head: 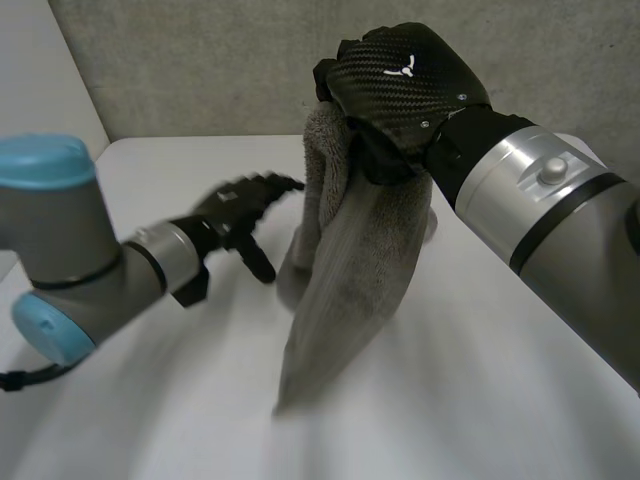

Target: Fold the laundry

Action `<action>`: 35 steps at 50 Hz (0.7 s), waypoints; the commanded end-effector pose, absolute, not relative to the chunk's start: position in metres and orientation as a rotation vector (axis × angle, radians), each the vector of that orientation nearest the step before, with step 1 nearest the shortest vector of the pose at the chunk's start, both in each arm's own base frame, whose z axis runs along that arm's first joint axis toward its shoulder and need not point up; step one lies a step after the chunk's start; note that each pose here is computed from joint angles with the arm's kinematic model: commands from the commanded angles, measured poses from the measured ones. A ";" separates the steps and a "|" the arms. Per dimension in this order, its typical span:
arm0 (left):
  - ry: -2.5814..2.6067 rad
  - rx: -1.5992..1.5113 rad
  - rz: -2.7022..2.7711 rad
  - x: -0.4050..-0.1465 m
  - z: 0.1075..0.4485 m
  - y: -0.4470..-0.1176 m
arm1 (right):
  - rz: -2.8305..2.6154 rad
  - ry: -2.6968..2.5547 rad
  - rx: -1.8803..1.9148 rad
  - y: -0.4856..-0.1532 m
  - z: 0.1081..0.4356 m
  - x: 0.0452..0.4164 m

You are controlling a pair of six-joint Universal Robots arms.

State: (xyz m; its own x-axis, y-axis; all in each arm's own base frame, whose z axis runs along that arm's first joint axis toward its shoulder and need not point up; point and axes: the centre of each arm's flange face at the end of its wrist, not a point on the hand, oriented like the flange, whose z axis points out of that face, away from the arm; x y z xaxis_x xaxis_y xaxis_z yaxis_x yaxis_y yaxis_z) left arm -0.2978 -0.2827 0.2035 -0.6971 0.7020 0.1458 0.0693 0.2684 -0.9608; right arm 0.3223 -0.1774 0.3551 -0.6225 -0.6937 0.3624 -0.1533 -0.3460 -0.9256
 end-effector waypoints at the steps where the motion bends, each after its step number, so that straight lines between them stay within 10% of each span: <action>1: -1.962 -0.768 1.273 -0.328 0.156 -0.256 | -1.946 1.537 -1.139 -0.157 0.345 0.324; 18: -1.946 -0.637 1.378 -0.335 0.164 -0.263 | -1.917 1.531 -1.167 -0.133 0.347 0.316; 26: -1.898 -0.273 1.918 -0.269 0.262 -0.307 | -2.043 1.730 -1.172 -0.213 0.331 0.305; 35: -1.856 -0.265 1.964 -0.257 0.297 -0.253 | -2.271 1.796 -1.151 -0.265 0.341 0.316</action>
